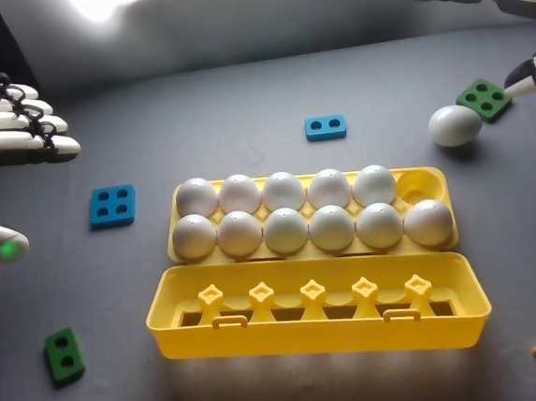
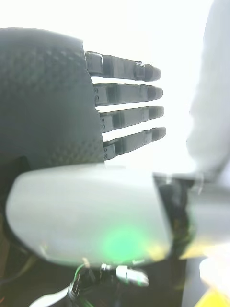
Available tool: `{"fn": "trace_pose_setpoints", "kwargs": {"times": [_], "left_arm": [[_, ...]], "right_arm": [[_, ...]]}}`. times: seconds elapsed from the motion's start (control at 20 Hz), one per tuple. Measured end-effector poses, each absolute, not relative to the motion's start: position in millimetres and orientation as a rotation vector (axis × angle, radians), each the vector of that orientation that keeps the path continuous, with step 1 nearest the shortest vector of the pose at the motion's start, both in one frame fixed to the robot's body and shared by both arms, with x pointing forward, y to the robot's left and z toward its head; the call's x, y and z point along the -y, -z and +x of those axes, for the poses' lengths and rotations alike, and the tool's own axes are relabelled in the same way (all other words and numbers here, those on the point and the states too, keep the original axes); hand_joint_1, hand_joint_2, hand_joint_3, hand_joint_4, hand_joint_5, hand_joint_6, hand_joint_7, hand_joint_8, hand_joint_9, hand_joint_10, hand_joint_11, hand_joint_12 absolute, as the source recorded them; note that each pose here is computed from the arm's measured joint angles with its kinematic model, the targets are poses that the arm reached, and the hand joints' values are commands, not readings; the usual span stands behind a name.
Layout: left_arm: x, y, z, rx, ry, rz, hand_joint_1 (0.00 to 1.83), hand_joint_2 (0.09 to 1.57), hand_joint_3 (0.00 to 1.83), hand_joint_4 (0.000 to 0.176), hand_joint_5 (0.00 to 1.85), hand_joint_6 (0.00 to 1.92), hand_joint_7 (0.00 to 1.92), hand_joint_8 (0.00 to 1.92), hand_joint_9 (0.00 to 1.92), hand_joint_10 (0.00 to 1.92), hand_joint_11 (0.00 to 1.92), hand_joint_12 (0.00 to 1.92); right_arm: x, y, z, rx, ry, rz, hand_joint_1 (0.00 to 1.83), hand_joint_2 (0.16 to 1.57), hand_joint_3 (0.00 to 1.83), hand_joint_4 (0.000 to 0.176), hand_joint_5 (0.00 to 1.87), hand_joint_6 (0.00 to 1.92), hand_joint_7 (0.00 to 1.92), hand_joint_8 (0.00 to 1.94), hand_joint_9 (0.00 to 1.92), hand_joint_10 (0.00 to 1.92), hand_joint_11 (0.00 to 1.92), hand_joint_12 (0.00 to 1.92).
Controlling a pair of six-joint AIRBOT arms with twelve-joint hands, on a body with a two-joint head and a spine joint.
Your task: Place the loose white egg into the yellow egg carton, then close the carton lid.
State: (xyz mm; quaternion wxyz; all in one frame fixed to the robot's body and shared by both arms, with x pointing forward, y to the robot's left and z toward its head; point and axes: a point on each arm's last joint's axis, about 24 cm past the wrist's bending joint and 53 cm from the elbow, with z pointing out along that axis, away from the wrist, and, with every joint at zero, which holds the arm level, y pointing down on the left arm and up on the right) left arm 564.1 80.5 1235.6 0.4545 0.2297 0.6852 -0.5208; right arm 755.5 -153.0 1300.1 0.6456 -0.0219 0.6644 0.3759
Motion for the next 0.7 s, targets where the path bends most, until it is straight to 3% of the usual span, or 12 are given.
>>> {"fn": "trace_pose_setpoints", "kwargs": {"times": [0.05, 0.1, 0.25, 0.3, 0.35, 0.45, 0.7], "left_arm": [[-79.5, -1240.0, 562.8, -1.688, 1.315, 0.555, 0.0, 1.2, 0.0, 0.0, 0.2, 0.01, 0.14, 0.0, 0.06, 0.0, 0.0, 0.0], [-79.6, -1243.3, 561.9, -1.691, 1.351, 0.542, 0.0, 1.19, 0.0, 0.0, 0.2, 0.0, 0.13, 0.0, 0.06, 0.0, 0.0, 0.0], [-79.5, -1236.7, 552.9, -1.735, 1.398, 0.582, 0.0, 1.19, 0.0, 0.0, 0.2, 0.0, 0.14, 0.0, 0.06, 0.0, 0.0, 0.0], [-78.6, -1234.8, 549.8, -1.742, 1.408, 0.598, 0.0, 1.2, 0.0, 0.0, 0.19, 0.0, 0.13, 0.0, 0.05, 0.0, 0.0, 0.0], [-78.0, -1235.4, 545.3, -1.74, 1.429, 0.614, 0.0, 1.2, 0.0, 0.0, 0.2, 0.0, 0.14, 0.0, 0.06, 0.0, 0.0, 0.0], [-79.5, -1241.5, 535.3, -1.723, 1.495, 0.64, 0.0, 1.2, 0.0, 0.0, 0.2, 0.0, 0.13, 0.0, 0.05, 0.0, 0.0, 0.0], [-88.0, -1224.0, 499.8, -1.776, 1.524, 0.82, 0.0, 1.2, 0.0, 0.0, 0.22, 0.01, 0.13, 0.0, 0.03, 0.0, 0.0, 0.0]], "right_arm": [[153.4, -1297.8, 759.6, -1.516, -0.859, -0.035, 1.31, 0.96, 0.02, 0.039, 0.15, 0.02, 0.04, 0.01, 0.0, 0.0, 0.0, 0.0], [153.8, -1295.9, 763.5, -1.515, -0.858, -0.029, 1.31, 0.97, 0.01, 0.077, 0.2, 0.01, 0.05, 0.0, 0.0, 0.0, 0.0, 0.0], [158.1, -1285.6, 773.9, -1.541, -0.861, 0.023, 1.25, 0.94, 0.0, 0.127, 0.31, 0.01, 0.06, 0.0, 0.0, 0.0, 0.0, 0.0], [158.6, -1284.0, 774.8, -1.548, -0.861, 0.031, 1.2, 0.91, 0.0, 0.154, 0.32, 0.01, 0.03, 0.0, 0.0, 0.0, 0.0, 0.0], [159.0, -1284.2, 775.3, -1.548, -0.87, 0.044, 1.19, 0.9, 0.0, 0.167, 0.32, 0.01, 0.03, 0.0, 0.0, 0.0, 0.0, 0.0], [160.7, -1279.8, 777.3, -1.574, -0.937, 0.133, 1.14, 0.89, 0.0, 0.176, 0.36, 0.02, 0.03, 0.0, 0.0, 0.0, 0.0, 0.0], [178.6, -1274.6, 788.7, -1.591, -0.959, 0.239, 1.06, 0.84, 0.0, 0.176, 0.36, 0.0, 0.02, 0.01, 0.0, 0.0, 0.0, 0.0]]}}
